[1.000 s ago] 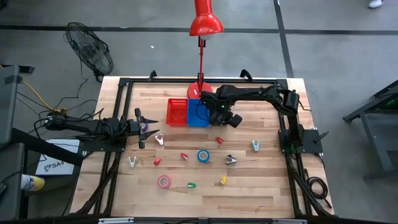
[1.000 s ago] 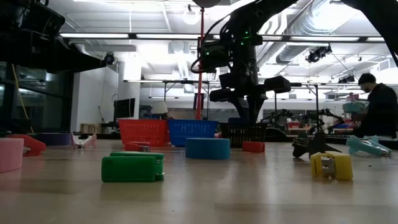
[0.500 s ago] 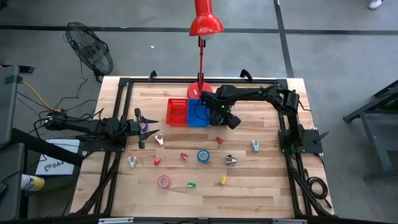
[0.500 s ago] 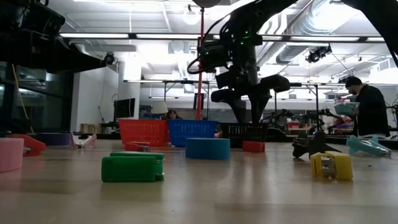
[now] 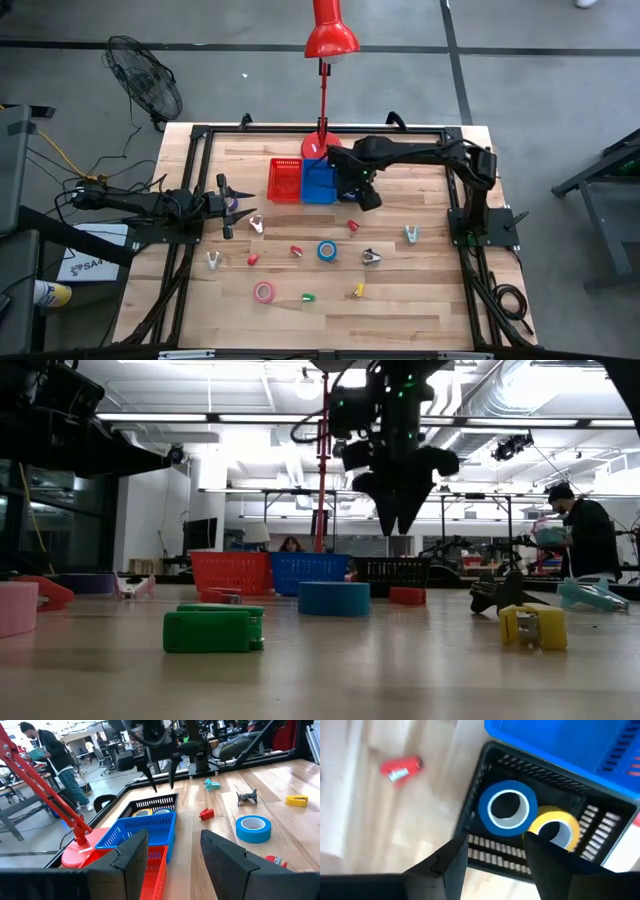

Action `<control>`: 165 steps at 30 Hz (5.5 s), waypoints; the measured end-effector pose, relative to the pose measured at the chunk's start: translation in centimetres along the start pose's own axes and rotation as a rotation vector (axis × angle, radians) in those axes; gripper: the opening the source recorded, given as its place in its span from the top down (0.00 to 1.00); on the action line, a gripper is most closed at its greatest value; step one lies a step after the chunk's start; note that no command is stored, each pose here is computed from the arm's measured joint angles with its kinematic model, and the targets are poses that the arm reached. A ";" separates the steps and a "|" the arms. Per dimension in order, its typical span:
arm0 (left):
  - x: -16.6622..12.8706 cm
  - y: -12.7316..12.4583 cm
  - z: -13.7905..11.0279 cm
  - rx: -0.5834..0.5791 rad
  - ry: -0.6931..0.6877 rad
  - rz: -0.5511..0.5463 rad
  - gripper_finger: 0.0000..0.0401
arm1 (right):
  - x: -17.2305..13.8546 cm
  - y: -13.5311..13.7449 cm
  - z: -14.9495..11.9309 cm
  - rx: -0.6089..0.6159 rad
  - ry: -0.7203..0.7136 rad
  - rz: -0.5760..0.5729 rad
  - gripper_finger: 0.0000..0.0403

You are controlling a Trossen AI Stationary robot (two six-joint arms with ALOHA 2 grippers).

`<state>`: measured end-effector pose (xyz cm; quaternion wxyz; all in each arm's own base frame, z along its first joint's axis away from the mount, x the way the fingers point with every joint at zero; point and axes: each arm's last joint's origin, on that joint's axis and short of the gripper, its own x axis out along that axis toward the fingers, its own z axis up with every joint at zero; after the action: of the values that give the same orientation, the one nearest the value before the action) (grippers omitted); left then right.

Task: Pick and place Stapler, Stapler remover, tape
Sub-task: Put the light blue tape into the black basket

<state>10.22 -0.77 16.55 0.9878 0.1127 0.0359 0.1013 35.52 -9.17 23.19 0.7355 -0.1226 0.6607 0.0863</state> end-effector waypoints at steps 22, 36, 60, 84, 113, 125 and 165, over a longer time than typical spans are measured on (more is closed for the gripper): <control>0.0 0.0 0.0 -0.001 0.000 0.001 0.55 | -0.5 8.1 4.8 0.866 -0.105 0.180 0.54; 0.0 0.0 0.0 0.000 0.000 0.001 0.55 | 1.1 12.6 6.7 1.173 -0.102 0.088 0.53; 0.0 0.0 0.0 0.000 0.000 0.000 0.55 | 7.3 13.0 8.6 1.477 -0.013 0.131 0.36; 0.0 0.0 0.0 -0.001 -0.001 0.000 0.55 | 8.0 12.9 8.5 1.502 0.071 0.176 0.84; 0.0 0.0 0.0 -0.001 -0.002 0.001 0.55 | 0.1 2.0 5.4 1.374 0.171 -0.088 0.93; 0.0 0.0 0.0 -0.001 -0.003 0.001 0.55 | -0.4 -4.2 1.1 1.210 0.207 -0.146 0.93; 0.0 0.0 0.0 -0.001 -0.002 0.001 0.55 | 3.0 -8.9 -3.0 1.360 0.193 -0.021 0.89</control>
<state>10.22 -0.77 16.58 0.9879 0.1123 0.0346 0.1017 35.57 -18.64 20.48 0.5876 0.3528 0.6293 -0.3663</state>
